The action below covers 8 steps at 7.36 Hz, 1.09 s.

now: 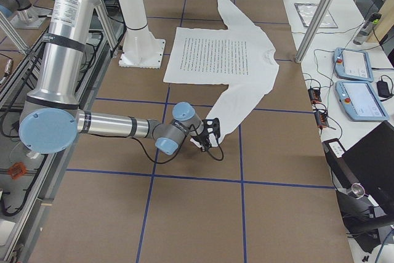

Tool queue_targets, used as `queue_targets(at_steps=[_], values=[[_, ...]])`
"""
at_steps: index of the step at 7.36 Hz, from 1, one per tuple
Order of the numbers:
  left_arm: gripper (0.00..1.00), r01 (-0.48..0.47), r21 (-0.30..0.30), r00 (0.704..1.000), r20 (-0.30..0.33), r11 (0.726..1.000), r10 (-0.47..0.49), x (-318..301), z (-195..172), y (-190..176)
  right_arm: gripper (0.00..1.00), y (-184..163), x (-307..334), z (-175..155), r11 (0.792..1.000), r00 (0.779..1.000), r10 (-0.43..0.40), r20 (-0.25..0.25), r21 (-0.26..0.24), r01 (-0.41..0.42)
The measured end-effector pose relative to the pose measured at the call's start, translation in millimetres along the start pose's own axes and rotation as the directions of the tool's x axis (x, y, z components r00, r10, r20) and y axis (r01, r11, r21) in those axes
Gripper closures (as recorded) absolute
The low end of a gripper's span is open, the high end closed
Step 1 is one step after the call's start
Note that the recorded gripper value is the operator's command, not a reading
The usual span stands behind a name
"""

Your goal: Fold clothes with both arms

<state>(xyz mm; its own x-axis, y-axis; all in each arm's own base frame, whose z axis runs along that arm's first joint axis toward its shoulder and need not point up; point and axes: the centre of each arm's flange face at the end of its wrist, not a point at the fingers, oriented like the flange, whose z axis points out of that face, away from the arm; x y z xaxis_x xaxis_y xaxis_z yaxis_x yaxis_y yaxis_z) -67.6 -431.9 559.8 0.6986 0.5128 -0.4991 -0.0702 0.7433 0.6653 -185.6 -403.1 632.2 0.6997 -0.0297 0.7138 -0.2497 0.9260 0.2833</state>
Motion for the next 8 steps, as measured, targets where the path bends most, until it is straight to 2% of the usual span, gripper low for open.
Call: queue_targets(at_steps=[2,5,6,8], values=[[0.00,0.002,-0.001,1.000,0.000,1.000,-0.002,-1.0,0.4,0.4,1.00,-88.2,-76.4,-38.8,0.998,0.997,0.067,-0.035,0.006,-0.067],[0.00,0.005,-0.002,1.000,0.000,1.000,-0.005,-1.8,1.2,1.2,1.00,-211.3,-239.2,-103.6,0.991,0.984,0.136,-0.112,0.008,-0.136],[0.00,0.007,-0.004,1.000,0.000,1.000,-0.007,-2.3,1.8,1.8,1.00,-234.4,-290.8,-123.9,0.987,0.980,0.162,-0.117,0.016,-0.161],[0.00,0.014,-0.009,1.000,0.000,1.000,-0.014,-4.1,3.7,4.1,1.00,-255.7,-381.6,-147.9,0.987,0.985,0.153,-0.077,0.058,-0.149]])
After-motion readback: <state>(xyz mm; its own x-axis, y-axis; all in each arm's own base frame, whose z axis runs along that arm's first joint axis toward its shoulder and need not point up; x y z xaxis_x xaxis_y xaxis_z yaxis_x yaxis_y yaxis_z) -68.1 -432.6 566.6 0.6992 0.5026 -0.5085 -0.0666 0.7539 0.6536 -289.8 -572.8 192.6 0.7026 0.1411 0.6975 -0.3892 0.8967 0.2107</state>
